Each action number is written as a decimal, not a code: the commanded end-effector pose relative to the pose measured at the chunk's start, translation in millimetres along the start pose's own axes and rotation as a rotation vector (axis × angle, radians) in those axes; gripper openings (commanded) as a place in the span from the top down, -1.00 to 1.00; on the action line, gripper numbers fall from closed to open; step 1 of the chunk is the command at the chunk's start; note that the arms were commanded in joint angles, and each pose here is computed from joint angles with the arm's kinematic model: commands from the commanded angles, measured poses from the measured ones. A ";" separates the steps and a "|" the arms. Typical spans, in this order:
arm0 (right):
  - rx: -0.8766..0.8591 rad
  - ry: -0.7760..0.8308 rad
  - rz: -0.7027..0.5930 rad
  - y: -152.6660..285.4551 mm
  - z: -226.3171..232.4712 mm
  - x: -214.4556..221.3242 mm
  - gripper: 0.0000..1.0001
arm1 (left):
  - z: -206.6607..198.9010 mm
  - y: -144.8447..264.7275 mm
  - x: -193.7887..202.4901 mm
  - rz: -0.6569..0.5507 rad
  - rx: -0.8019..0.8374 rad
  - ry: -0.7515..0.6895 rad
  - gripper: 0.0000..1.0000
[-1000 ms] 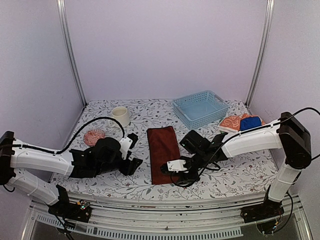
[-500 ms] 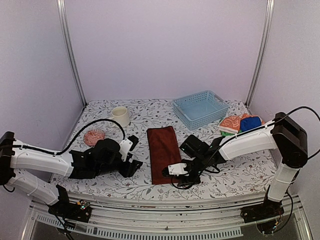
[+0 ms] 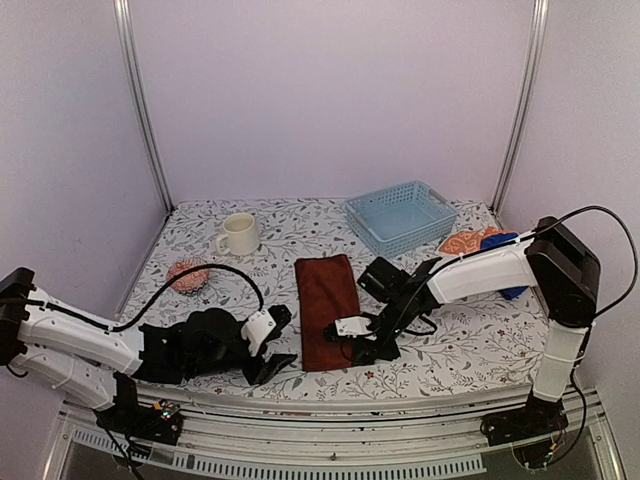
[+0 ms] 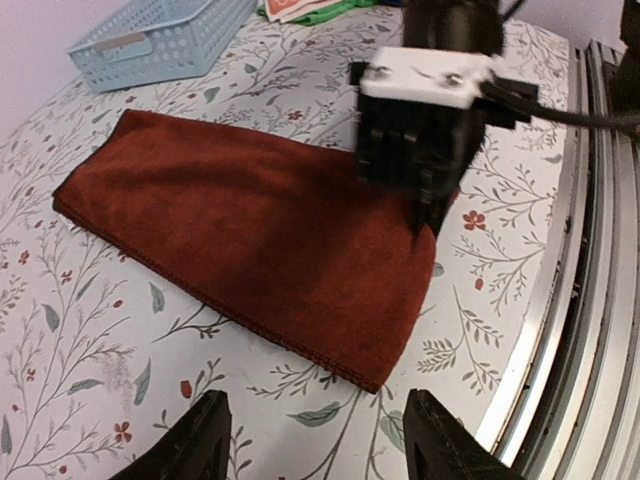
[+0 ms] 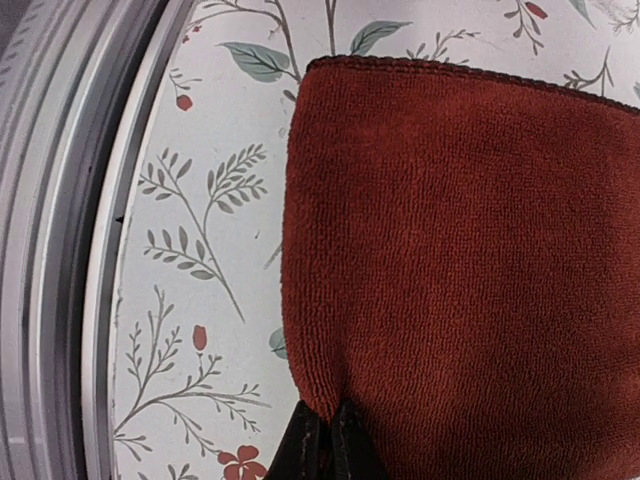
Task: Roll the towels
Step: Roll the towel at the center of the board.
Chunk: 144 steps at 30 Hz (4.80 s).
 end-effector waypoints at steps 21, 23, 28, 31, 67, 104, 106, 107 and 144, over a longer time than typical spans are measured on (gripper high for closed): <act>-0.523 -0.359 -0.023 -6.1 -20.8 28.2 0.89 | -93.3 -90.0 -13.5 -0.013 0.097 -0.498 0.07; -0.522 -0.359 -0.022 -6.8 -21.2 28.5 0.89 | -92.0 -93.1 -9.6 0.000 0.097 -0.500 0.18; -0.522 -0.366 -0.013 -10.6 -22.7 30.3 0.88 | -87.1 -104.9 -5.2 0.031 0.090 -0.490 0.34; -0.522 -0.370 -0.009 -12.0 -23.8 31.3 0.88 | -86.8 -107.7 -4.2 0.032 0.092 -0.486 0.45; -0.383 -0.358 -0.084 11.3 -19.7 31.5 0.01 | -57.0 -110.3 -2.6 0.057 0.299 -0.098 1.00; -0.563 -0.714 0.061 -14.0 -52.6 50.3 0.83 | -7.7 -134.7 29.3 0.246 0.866 0.573 1.00; -0.566 -0.729 0.051 -9.7 -53.9 46.4 0.76 | -7.0 -139.1 32.1 0.280 0.859 0.607 1.00; -0.566 -0.725 0.042 -4.6 -53.3 43.7 0.68 | -5.7 -141.4 34.0 0.297 0.855 0.627 1.00; 0.180 0.050 0.026 13.0 4.4 -10.9 0.21 | 2.4 -155.1 33.7 0.658 0.645 1.024 1.00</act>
Point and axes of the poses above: each gripper's point midway between its finger pads, its own y axis back along the fingers, its own z axis along the line the jaws close on, x = y × z, the point moved 8 cm from there along y, back along the fingers, and after that the axes turned 10 degrees about -y, right-handed, at the moved point
